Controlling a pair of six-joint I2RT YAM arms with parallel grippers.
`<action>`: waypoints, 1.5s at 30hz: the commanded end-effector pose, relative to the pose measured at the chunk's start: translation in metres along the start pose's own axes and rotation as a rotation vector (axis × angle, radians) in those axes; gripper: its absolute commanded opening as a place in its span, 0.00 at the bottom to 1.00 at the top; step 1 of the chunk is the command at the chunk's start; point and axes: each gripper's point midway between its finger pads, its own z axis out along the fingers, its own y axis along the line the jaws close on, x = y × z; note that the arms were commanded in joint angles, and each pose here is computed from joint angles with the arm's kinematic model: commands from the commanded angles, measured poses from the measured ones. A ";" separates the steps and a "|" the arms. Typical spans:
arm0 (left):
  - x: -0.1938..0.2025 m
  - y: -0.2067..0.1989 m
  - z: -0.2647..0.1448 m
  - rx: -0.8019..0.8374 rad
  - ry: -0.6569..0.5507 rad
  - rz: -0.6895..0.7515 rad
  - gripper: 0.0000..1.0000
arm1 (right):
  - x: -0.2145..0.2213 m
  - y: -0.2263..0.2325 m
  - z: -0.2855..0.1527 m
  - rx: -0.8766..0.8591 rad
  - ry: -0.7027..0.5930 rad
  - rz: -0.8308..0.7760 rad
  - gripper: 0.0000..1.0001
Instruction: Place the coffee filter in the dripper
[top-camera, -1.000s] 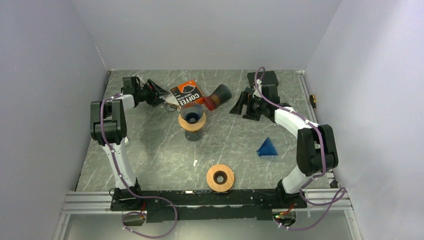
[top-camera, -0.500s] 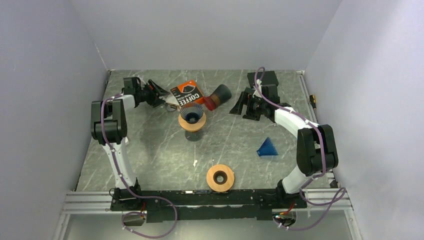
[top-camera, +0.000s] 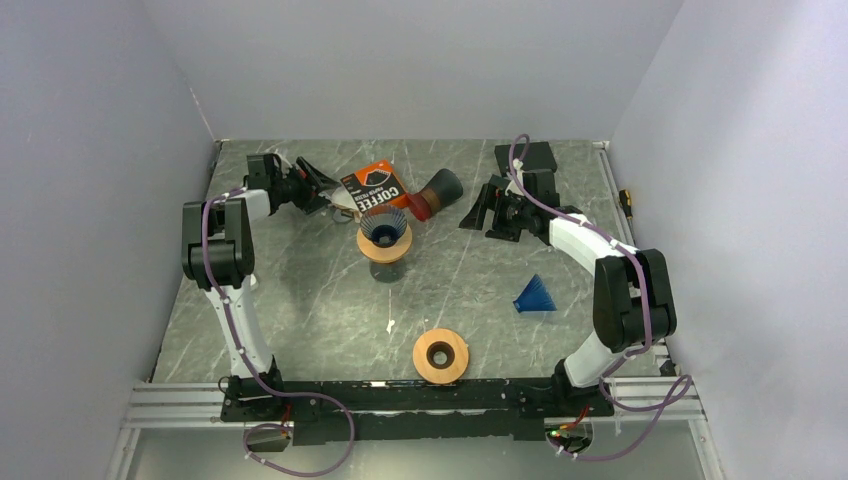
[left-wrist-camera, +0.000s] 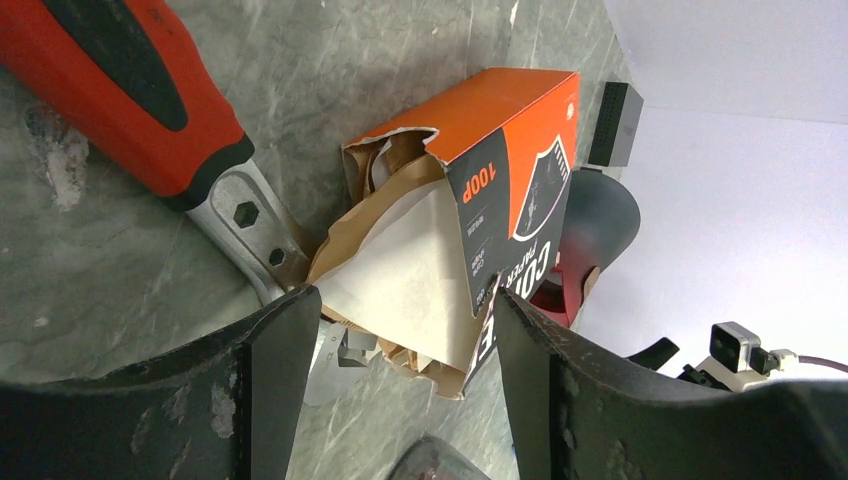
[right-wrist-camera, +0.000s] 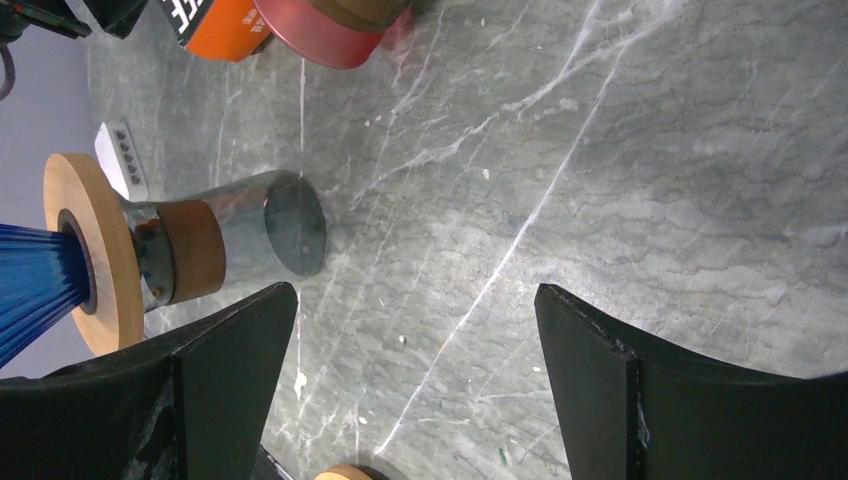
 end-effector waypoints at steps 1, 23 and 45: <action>0.000 -0.002 0.004 0.025 -0.010 0.010 0.70 | -0.011 0.004 -0.006 0.000 -0.044 -0.032 0.94; 0.003 -0.005 0.003 0.060 -0.024 0.000 0.36 | -0.011 0.003 -0.006 0.004 -0.041 -0.033 0.94; 0.017 -0.018 -0.032 0.031 -0.040 0.055 0.00 | -0.010 0.004 -0.007 -0.001 -0.046 -0.029 0.94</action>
